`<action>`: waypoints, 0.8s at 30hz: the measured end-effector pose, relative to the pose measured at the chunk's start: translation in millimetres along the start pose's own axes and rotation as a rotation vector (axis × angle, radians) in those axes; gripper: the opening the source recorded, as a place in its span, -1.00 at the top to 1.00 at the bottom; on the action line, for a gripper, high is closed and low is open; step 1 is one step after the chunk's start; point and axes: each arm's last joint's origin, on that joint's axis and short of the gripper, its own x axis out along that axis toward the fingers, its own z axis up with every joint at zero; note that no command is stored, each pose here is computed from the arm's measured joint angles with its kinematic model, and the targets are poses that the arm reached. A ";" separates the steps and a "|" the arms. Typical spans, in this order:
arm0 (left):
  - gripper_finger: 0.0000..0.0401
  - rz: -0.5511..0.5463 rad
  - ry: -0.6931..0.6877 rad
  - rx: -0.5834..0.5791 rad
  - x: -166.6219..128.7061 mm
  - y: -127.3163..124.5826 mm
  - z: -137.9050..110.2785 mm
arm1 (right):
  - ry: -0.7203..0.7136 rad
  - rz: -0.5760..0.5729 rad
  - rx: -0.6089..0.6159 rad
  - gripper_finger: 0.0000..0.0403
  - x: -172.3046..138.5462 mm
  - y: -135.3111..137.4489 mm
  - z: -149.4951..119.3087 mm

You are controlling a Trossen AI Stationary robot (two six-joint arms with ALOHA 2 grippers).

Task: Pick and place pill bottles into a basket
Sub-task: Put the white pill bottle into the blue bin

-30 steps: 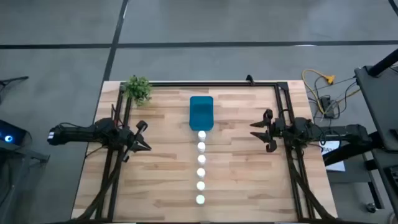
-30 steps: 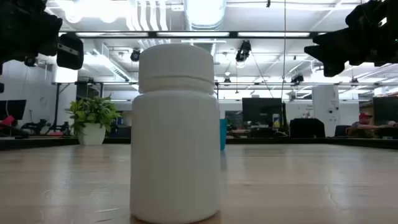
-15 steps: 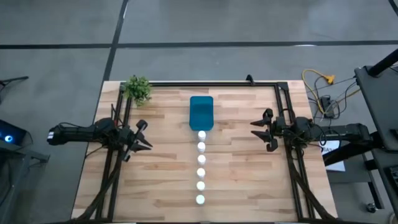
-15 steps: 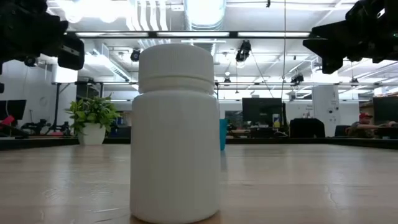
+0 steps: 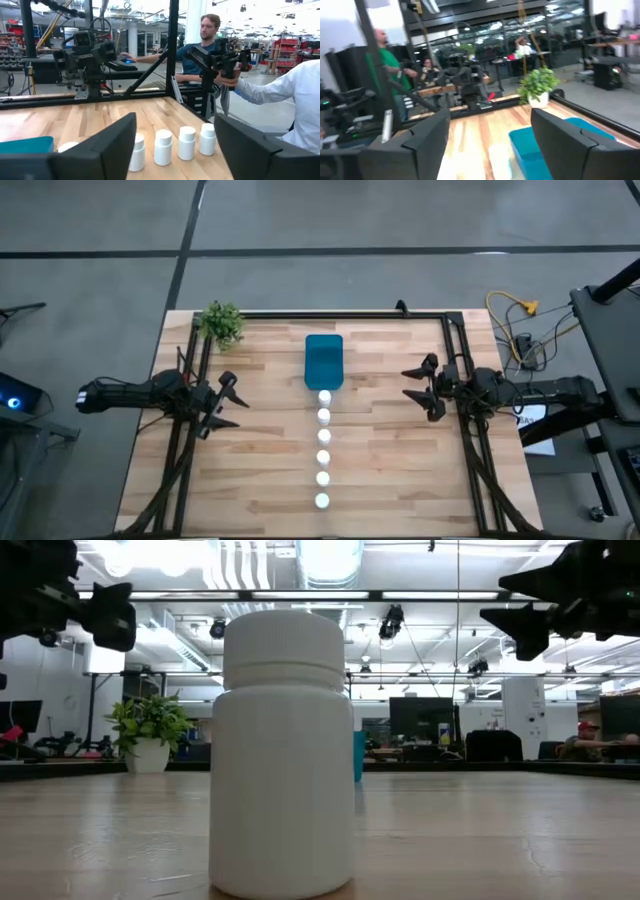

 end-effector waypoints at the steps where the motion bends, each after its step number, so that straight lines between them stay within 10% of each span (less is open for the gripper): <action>1: -0.32 0.000 0.000 -0.017 0.0 0.0 0.0 | 0.004 -0.020 0.004 -0.43 0.4 -0.7 -0.8; 8: -0.48 0.030 0.014 -0.081 1.2 1.4 -1.5 | 0.019 -0.202 0.048 -0.73 3.6 -6.7 -6.3; 24: -0.49 0.033 0.020 -0.083 2.2 1.8 -1.9 | -0.059 -0.169 0.087 -0.83 5.4 -4.5 1.1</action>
